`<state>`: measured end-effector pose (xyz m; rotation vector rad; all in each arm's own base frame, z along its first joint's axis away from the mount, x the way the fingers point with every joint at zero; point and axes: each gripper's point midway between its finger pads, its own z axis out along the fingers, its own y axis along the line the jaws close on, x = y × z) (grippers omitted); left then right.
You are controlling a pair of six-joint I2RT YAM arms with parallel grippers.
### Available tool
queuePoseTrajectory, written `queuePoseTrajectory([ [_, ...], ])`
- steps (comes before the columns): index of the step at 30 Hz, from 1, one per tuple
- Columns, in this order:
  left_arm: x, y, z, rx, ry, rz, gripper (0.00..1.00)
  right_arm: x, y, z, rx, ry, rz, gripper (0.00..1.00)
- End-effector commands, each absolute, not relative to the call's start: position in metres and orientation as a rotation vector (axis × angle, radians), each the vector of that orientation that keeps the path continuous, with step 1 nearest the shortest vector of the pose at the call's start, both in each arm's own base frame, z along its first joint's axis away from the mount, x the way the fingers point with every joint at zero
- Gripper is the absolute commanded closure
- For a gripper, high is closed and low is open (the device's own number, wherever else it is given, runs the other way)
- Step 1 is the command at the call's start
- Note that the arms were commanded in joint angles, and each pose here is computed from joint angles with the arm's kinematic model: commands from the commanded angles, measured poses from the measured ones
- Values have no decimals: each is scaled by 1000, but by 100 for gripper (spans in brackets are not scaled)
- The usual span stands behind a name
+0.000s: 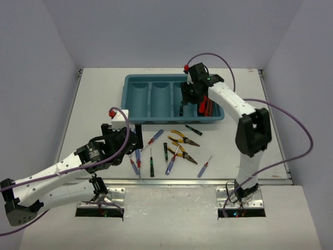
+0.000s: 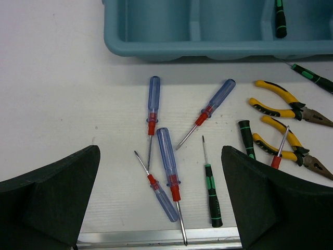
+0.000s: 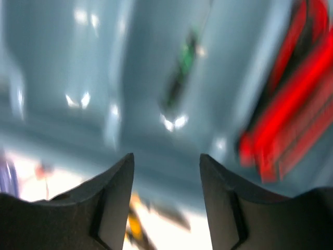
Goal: Sort the tools into containers
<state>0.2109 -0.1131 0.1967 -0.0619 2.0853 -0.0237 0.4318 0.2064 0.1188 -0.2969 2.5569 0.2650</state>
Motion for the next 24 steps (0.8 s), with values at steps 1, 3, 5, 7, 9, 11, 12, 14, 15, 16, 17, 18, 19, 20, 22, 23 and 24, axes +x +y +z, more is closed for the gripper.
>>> queuePoseTrajectory([
  [1, 215, -115, 203, -71, 2060, -41, 0, 377, 188, 172, -428, 2315, 334, 46],
  [3, 216, -116, 202, -68, 2063, -40, 0, 353, 170, 156, -470, 2304, 275, 46],
  [5, 216, -117, 201, -62, 2068, -36, 0, 331, 149, 137, -508, 2292, 201, 46],
  [7, 217, -117, 200, -58, 2071, -33, 0, 315, 132, 121, -541, 2283, 135, 46],
  [9, 217, -118, 200, -56, 2073, -33, 0, 308, 122, 106, -582, 2274, 77, 46],
  [11, 217, -117, 200, -56, 2073, -32, 0, 304, 117, 91, -606, 2288, 50, 47],
  [12, 217, -117, 200, -55, 2073, -33, 0, 303, 117, 85, -622, 2298, 46, 48],
  [14, 217, -117, 200, -58, 2072, -35, 0, 307, 119, 81, -644, 2289, 44, 49],
  [15, 217, -117, 201, -60, 2070, -36, 0, 310, 121, 77, -661, 2282, 43, 50],
  [16, 217, -116, 201, -63, 2069, -36, 0, 309, 120, 72, -675, 2291, 39, 50],
  [17, 216, -116, 201, -64, 2067, -38, 0, 311, 122, 70, -680, 2275, 49, 50],
  [18, 216, -116, 202, -65, 2064, -43, 0, 312, 127, 66, -705, 2262, 77, 50],
  [19, 216, -116, 203, -65, 2062, -48, 0, 314, 132, 62, -722, 2240, 97, 50],
  [20, 216, -116, 203, -63, 2061, -53, 0, 316, 135, 58, -744, 2221, 109, 50],
  [22, 216, -117, 203, -58, 2062, -58, 0, 319, 139, 54, -772, 2195, 123, 51],
  [23, 216, -118, 202, -55, 2065, -56, 0, 325, 142, 52, -789, 2173, 118, 51],
  [24, 216, -118, 202, -56, 2065, -56, 0, 324, 145, 49, -811, 2176, 138, 51],
])
